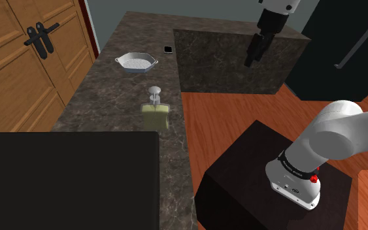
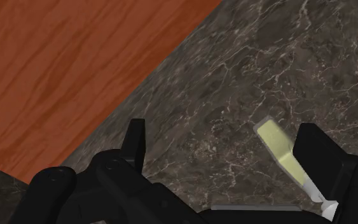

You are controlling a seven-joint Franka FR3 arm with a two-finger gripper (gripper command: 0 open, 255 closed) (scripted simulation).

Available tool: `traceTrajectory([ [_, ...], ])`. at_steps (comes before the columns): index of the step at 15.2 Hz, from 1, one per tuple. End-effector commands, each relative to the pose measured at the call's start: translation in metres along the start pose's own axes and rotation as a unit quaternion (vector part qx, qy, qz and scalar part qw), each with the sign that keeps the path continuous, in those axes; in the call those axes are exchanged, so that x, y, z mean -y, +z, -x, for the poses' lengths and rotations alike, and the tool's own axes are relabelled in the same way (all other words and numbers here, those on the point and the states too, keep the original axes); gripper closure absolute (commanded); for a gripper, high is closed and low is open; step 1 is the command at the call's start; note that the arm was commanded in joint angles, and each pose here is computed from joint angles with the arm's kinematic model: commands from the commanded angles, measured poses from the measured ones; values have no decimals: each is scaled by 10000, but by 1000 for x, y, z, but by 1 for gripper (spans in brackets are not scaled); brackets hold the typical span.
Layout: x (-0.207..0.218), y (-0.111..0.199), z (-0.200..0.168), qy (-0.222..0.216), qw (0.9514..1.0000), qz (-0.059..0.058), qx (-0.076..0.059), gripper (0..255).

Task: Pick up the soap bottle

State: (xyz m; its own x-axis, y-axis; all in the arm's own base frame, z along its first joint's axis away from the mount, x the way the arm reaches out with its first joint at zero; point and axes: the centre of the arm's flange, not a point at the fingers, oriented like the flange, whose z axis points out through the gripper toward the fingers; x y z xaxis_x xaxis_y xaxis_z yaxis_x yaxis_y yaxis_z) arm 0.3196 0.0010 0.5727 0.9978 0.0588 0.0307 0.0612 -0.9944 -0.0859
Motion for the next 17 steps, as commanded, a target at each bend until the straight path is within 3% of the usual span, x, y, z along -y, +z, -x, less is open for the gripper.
traceTrajectory([
  [1, 0, 0, 0, 0, 10000, 0, 0, 0],
  [17, 108, 135, -109, -899, 9954, -101, -319, 0],
])
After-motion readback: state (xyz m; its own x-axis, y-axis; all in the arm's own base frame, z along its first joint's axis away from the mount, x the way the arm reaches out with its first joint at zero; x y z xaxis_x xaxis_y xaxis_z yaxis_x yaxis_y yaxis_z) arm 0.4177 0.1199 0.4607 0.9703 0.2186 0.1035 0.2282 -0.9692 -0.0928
